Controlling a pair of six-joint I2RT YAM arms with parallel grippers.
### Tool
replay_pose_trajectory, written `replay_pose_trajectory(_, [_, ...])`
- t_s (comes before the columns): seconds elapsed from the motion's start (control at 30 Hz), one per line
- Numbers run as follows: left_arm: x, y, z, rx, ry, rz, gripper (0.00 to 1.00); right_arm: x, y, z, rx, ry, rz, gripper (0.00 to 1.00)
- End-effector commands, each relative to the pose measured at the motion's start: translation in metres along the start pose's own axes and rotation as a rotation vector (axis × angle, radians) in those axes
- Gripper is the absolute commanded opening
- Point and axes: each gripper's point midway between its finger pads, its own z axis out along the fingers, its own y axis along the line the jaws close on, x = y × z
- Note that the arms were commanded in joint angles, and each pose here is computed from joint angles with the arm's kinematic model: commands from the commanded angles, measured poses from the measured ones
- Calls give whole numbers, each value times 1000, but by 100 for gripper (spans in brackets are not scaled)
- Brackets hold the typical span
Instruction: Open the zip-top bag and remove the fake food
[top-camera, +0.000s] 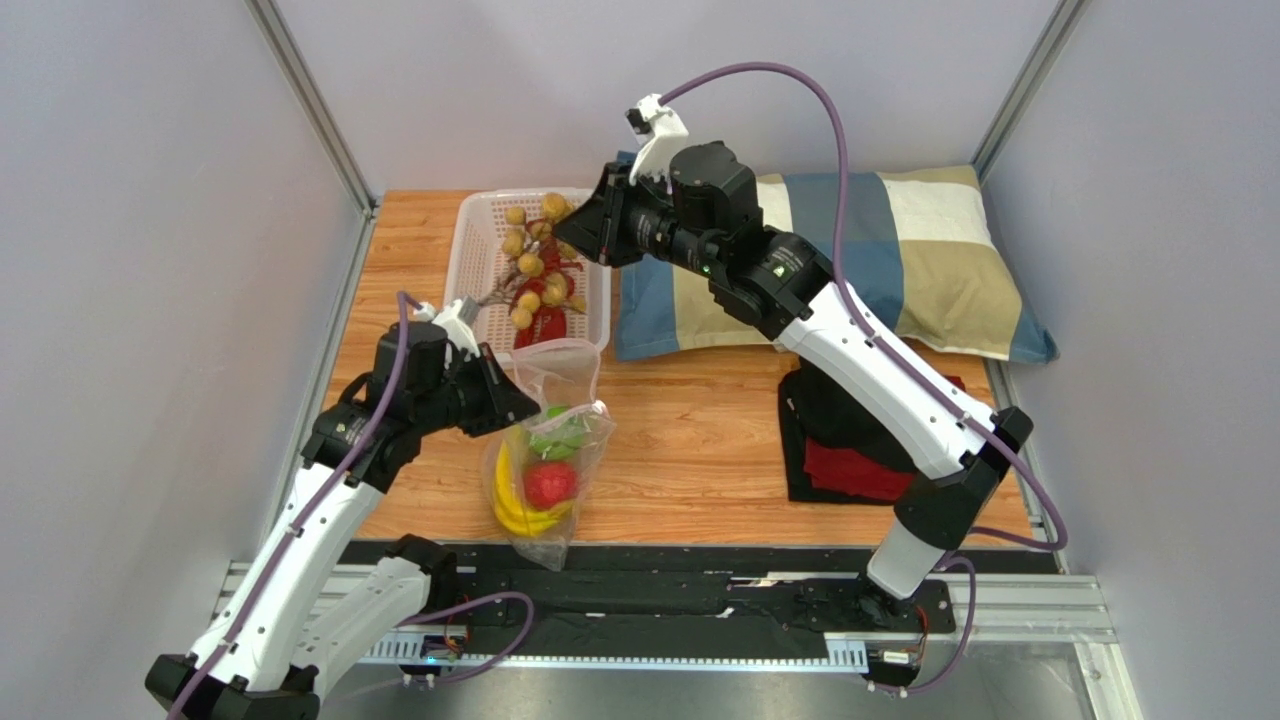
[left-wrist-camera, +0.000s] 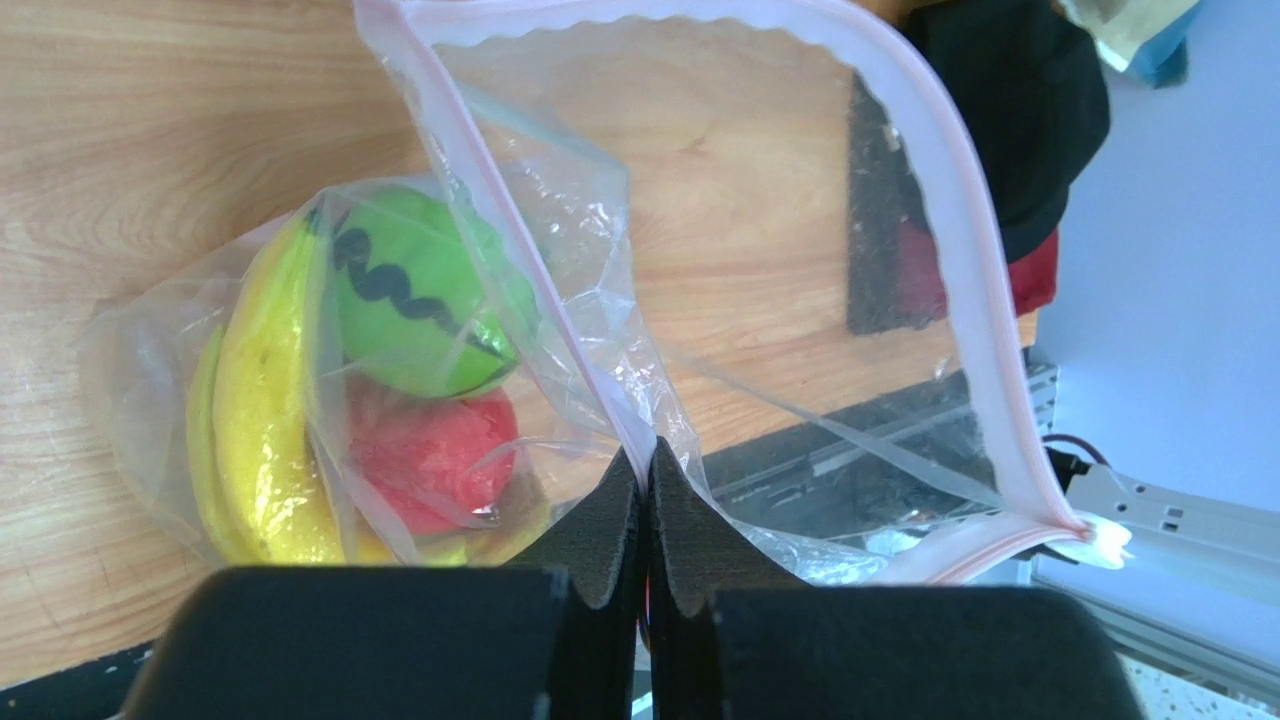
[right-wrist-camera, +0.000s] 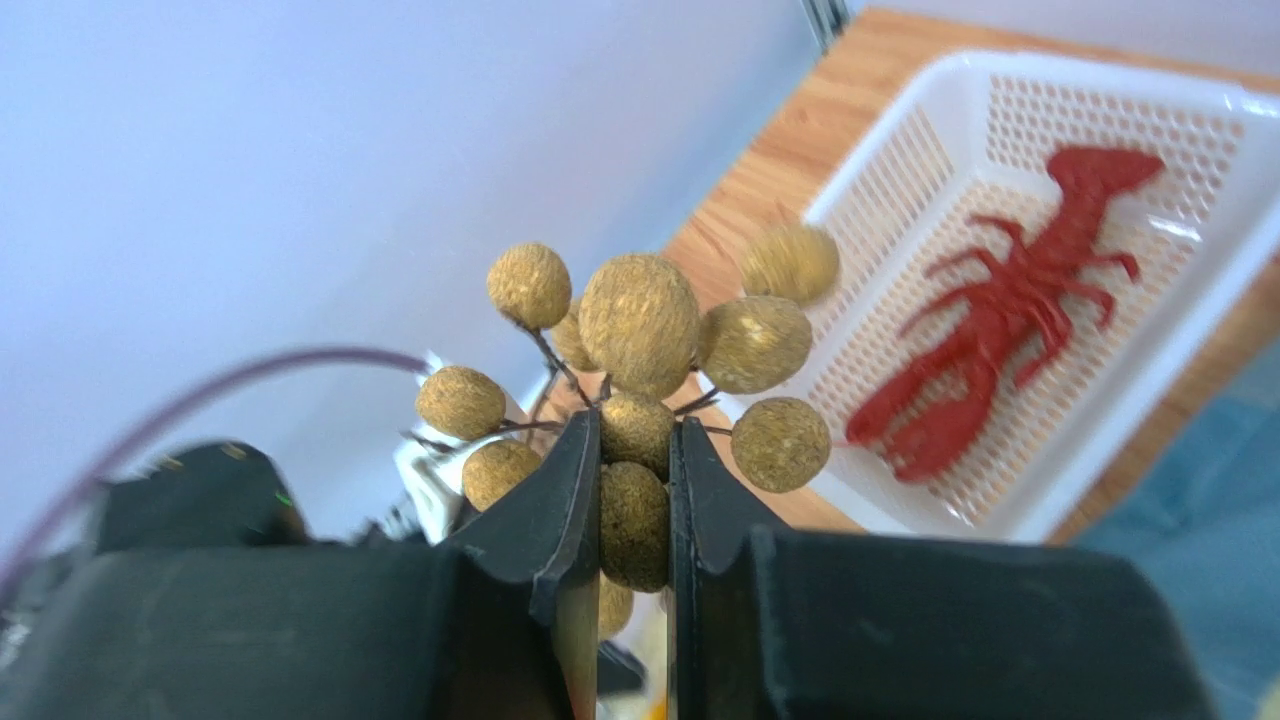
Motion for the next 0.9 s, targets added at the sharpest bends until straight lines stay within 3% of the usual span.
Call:
replay_pose_trajectory(0.0, [10, 4, 4, 17, 13, -14, 0, -56, 22, 26, -82, -212, 29, 0])
replay_pose_trajectory(0.23, [16, 12, -3, -1, -4, -14, 0, -26, -31, 106, 14, -177, -65, 0])
replay_pose_trajectory(0.37, [18, 17, -7, -15, -21, -2, 0, -4, -61, 149, 37, -170, -39, 0])
replay_pose_trajectory(0.63, [23, 23, -13, -41, -22, 7, 0, 63, -129, 206, 39, -41, 226, 0])
replay_pose_trajectory(0.7, [28, 26, -12, -49, -9, -6, 0, 89, -135, 211, 47, 44, 270, 2])
replay_pose_trajectory(0.73, [29, 25, -13, -42, -8, -12, 0, 98, -134, 211, 50, 74, 284, 11])
replay_pose_trajectory(0.77, [30, 24, -14, -34, -7, -14, 0, 112, -139, 206, 82, 132, 300, 40])
replay_pose_trajectory(0.87, [28, 22, -19, -29, -22, -7, 0, 131, -150, 180, 202, 245, 304, 74])
